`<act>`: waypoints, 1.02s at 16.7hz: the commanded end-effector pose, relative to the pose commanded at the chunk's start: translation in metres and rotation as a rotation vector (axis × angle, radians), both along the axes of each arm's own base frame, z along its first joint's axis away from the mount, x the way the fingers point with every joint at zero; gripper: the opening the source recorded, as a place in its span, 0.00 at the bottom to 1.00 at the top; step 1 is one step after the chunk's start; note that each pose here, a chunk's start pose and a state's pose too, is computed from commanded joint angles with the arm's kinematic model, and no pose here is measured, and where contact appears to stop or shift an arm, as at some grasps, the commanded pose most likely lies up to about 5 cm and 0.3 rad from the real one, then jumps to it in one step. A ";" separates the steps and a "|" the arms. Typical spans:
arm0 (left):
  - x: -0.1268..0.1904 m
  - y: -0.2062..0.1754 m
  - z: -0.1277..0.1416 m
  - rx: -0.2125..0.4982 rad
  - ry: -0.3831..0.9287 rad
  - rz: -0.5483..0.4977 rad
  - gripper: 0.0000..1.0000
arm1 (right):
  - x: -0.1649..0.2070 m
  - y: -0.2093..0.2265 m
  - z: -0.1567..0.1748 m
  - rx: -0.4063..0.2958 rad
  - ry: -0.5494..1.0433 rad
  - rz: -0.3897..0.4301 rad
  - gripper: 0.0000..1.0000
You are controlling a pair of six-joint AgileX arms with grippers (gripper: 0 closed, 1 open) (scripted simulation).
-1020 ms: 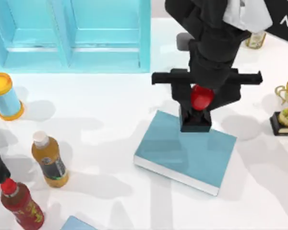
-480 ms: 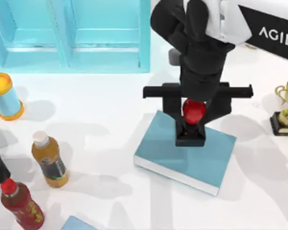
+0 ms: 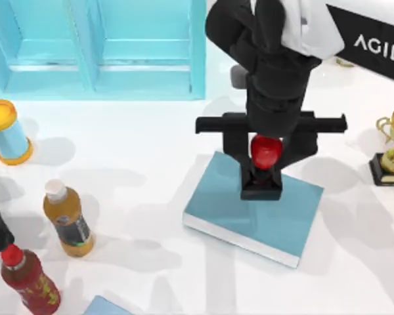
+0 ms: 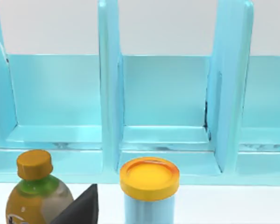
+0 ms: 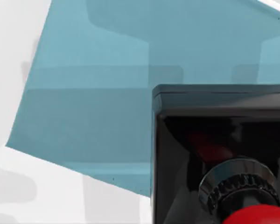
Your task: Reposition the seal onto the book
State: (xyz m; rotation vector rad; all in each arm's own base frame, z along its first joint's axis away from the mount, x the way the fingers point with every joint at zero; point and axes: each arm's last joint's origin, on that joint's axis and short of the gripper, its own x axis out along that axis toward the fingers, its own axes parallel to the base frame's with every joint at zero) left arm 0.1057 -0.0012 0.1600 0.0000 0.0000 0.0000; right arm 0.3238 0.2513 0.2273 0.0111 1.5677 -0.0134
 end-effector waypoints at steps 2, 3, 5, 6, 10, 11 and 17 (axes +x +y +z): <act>0.000 0.000 0.000 0.000 0.000 0.000 1.00 | 0.000 0.000 0.000 0.000 0.000 0.000 0.30; 0.000 0.000 0.000 0.000 0.000 0.000 1.00 | 0.000 0.000 0.000 0.000 0.000 0.000 0.38; 0.000 0.000 0.000 0.000 0.000 0.000 1.00 | 0.000 0.000 0.000 0.000 0.000 0.000 0.53; 0.000 0.000 0.000 0.000 0.000 0.000 1.00 | 0.000 0.000 0.000 0.000 0.000 0.000 0.60; 0.000 0.000 0.000 0.000 0.000 0.000 1.00 | 0.000 0.000 0.000 0.000 0.000 0.000 0.90; 0.000 0.000 0.000 0.000 0.000 0.000 1.00 | 0.000 0.000 0.000 0.000 0.000 0.000 0.98; 0.000 0.000 0.000 0.000 0.000 0.000 1.00 | 0.000 0.000 0.000 0.000 0.000 0.000 1.00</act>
